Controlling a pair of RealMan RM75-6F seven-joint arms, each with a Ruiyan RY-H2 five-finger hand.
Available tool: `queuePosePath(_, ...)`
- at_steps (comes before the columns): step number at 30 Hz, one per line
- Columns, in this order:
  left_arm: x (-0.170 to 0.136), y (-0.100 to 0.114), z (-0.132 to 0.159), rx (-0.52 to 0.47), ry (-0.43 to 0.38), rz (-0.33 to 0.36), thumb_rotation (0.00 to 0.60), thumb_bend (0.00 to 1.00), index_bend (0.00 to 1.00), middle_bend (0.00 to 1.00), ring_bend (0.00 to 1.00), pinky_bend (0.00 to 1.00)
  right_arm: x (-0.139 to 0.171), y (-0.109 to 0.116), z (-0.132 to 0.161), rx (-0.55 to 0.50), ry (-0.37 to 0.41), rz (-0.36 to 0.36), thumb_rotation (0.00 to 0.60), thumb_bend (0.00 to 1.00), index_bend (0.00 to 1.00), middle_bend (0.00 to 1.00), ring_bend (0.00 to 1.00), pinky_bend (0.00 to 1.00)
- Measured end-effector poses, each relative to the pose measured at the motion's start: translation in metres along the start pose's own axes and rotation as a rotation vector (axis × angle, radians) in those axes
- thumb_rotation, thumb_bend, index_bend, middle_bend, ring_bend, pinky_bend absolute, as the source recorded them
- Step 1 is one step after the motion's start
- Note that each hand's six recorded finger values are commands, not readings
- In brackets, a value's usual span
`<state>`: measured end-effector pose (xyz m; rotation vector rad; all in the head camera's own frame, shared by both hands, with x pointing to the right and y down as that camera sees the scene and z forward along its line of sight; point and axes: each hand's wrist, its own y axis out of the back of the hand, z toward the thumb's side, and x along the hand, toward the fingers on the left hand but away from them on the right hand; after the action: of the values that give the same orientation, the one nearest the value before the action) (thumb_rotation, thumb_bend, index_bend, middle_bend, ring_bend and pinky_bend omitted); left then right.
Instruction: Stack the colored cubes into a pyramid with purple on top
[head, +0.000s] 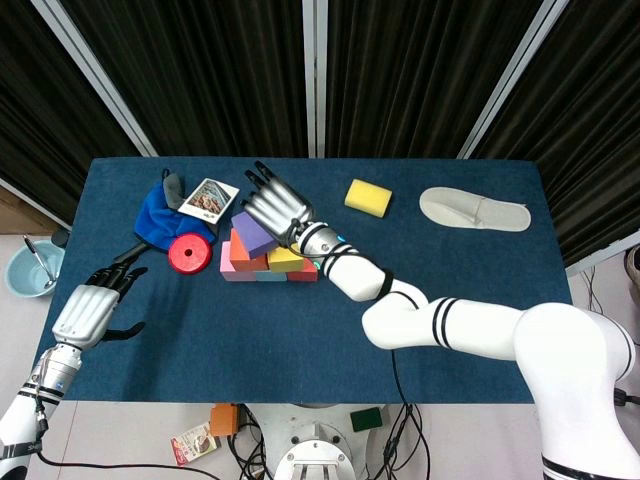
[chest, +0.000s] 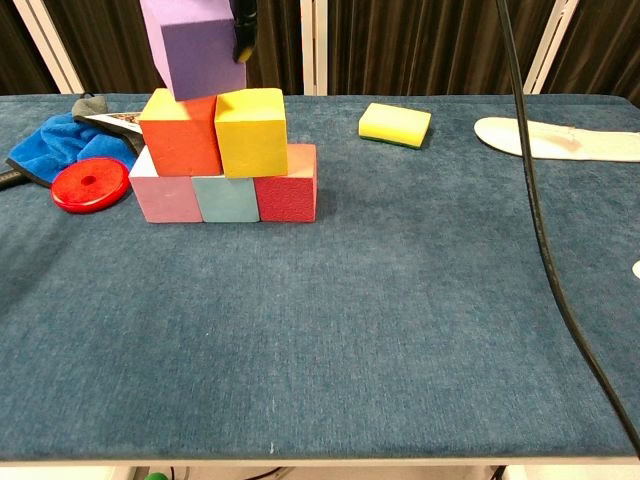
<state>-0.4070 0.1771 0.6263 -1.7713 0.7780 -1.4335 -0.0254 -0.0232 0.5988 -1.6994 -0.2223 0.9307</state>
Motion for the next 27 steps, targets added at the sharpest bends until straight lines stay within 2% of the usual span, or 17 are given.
queuePosePath(5, 0.0, 0.001, 0.003, -0.001, -0.009, 0.007, 0.514, 0.17, 0.12, 0.03, 0.09, 0.18, 0.005, -0.001, -0.005, -0.068, -0.074, 0.015, 0.6, 0.08, 0.45, 0.43, 0.09, 0.0)
queuePosePath(10, -0.001, 0.002, 0.005, -0.002, -0.013, 0.011, 0.505, 0.17, 0.12, 0.03, 0.09, 0.18, 0.009, -0.002, -0.006, -0.134, -0.171, 0.05, 0.6, 0.08, 0.45, 0.43, 0.11, 0.0)
queuePosePath(14, -0.002, 0.001, 0.004, -0.005, -0.01, 0.009, 0.508, 0.18, 0.12, 0.03, 0.09, 0.18, 0.012, -0.002, -0.002, -0.138, -0.24, 0.074, 0.6, 0.08, 0.45, 0.44, 0.13, 0.0)
queuePosePath(27, -0.002, -0.002, 0.003, -0.01, -0.009, 0.005, 0.503, 0.17, 0.12, 0.03, 0.09, 0.18, 0.007, -0.005, 0.023, -0.104, -0.291, 0.113, 0.6, 0.07, 0.44, 0.43, 0.13, 0.0)
